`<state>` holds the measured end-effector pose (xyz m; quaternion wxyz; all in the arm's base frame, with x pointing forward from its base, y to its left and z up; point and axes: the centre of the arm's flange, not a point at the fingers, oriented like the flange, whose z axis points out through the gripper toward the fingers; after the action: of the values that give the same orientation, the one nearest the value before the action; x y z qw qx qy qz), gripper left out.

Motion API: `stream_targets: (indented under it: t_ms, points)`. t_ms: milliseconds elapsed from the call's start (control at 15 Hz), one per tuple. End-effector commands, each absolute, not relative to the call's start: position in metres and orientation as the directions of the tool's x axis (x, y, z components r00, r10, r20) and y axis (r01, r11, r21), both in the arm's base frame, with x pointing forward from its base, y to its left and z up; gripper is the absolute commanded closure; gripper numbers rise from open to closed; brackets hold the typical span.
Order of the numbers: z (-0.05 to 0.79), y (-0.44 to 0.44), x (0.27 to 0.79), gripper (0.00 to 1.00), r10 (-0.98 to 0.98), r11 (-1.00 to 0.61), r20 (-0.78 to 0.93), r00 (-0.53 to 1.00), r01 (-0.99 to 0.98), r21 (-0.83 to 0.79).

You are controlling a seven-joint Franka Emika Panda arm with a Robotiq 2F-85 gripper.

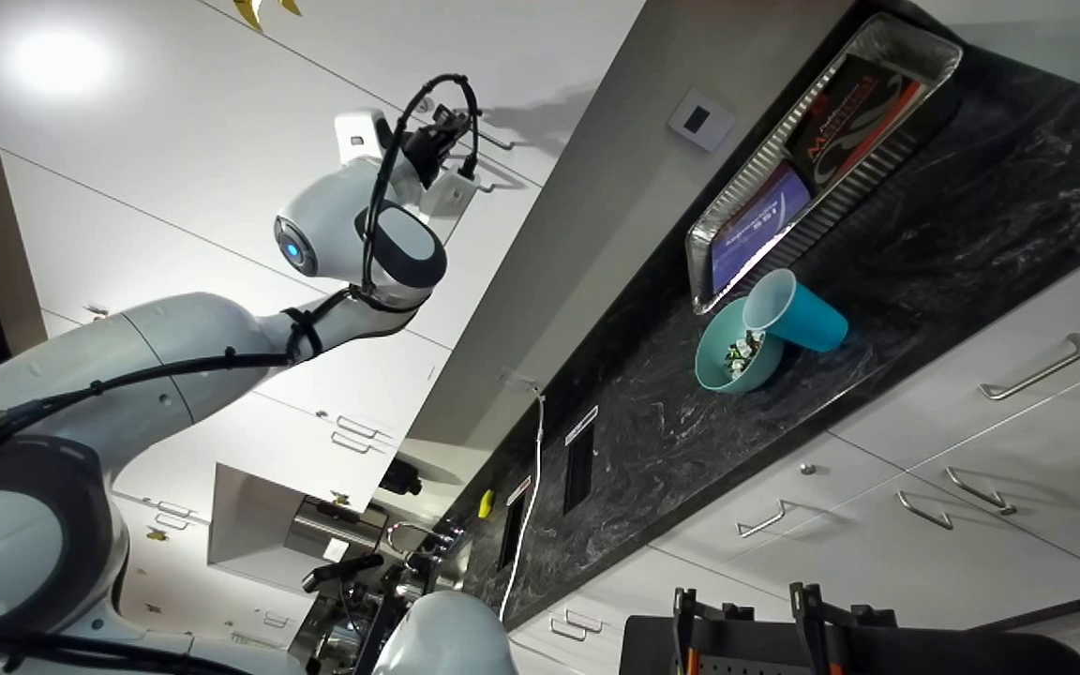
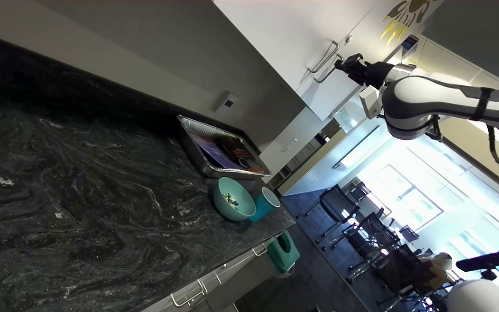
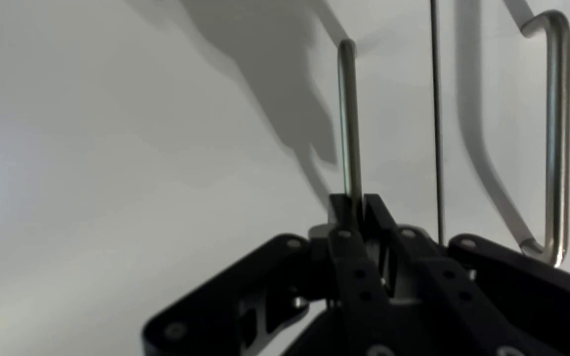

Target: Open the upper cupboard door

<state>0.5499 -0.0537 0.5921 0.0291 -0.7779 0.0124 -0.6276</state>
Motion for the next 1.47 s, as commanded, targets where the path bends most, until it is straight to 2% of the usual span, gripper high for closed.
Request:
stream_targets:
  t_ms: [0, 1400]
  points:
    - [0.589, -0.095, 0.542, 0.97, -0.096, -0.994, 0.971, 0.219, 0.023, -0.104]
    - [0.589, -0.184, 0.487, 0.97, -0.147, -0.988, 0.932, 0.331, 0.001, -0.157]
